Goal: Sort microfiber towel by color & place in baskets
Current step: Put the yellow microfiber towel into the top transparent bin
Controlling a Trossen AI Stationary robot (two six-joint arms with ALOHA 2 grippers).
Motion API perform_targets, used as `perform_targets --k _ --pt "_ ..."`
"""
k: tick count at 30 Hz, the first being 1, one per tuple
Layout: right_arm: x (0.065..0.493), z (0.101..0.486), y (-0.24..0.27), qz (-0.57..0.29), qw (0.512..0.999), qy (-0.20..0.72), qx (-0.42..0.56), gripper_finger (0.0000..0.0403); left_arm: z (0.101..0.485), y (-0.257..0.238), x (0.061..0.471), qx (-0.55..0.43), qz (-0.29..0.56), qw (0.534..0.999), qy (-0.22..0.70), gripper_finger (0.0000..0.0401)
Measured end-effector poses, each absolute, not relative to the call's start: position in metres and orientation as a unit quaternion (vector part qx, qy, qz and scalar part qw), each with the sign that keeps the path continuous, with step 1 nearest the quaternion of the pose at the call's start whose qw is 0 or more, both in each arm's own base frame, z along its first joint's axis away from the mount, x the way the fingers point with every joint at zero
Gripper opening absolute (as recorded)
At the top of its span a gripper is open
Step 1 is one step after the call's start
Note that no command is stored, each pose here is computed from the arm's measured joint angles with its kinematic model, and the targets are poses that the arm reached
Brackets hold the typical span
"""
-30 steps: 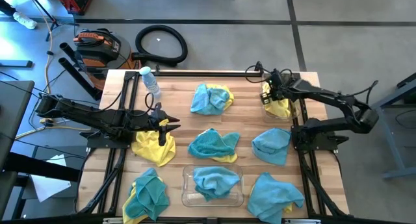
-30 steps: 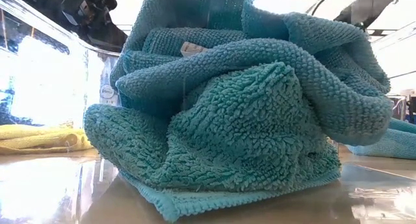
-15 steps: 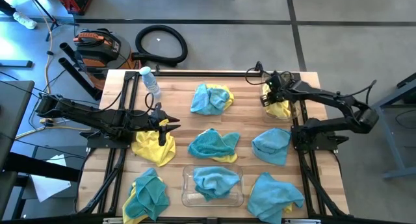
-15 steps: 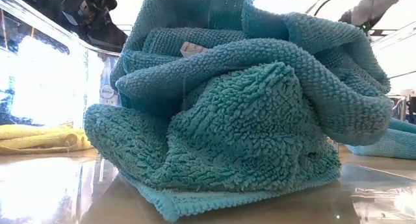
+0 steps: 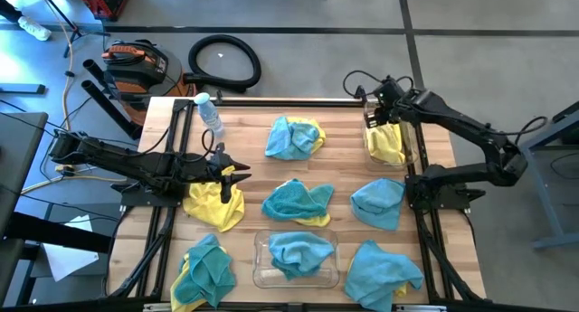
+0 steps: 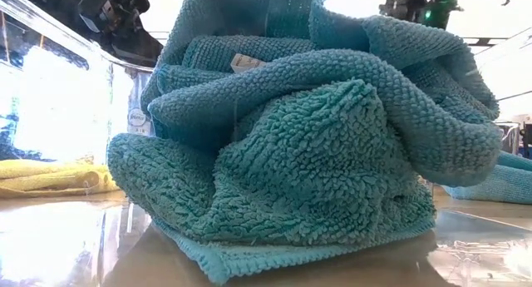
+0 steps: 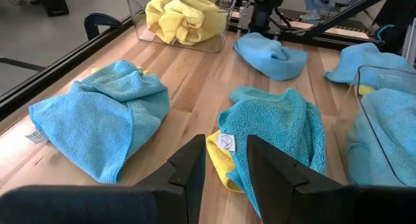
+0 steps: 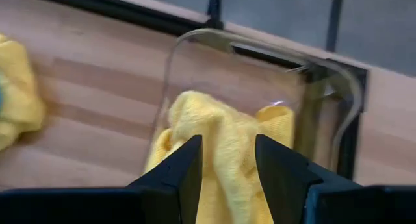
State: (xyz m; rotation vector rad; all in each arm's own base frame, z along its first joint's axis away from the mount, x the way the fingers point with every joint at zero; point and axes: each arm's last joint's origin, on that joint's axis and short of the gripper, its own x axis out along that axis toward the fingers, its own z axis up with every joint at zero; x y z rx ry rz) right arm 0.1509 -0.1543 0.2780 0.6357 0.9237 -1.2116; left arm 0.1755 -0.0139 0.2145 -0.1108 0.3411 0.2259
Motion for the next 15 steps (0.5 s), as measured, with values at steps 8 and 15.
perform_targets --k 8,15 --pt "0.144 0.219 -0.149 -0.524 0.662 0.434 0.313 0.0137 0.214 -0.014 0.176 -0.055 0.112 0.978 0.169 0.0099" --pt "0.128 0.165 -0.142 -0.526 0.656 0.436 0.32 0.0137 0.215 -0.014 0.176 -0.055 0.112 0.978 0.169 0.0099"
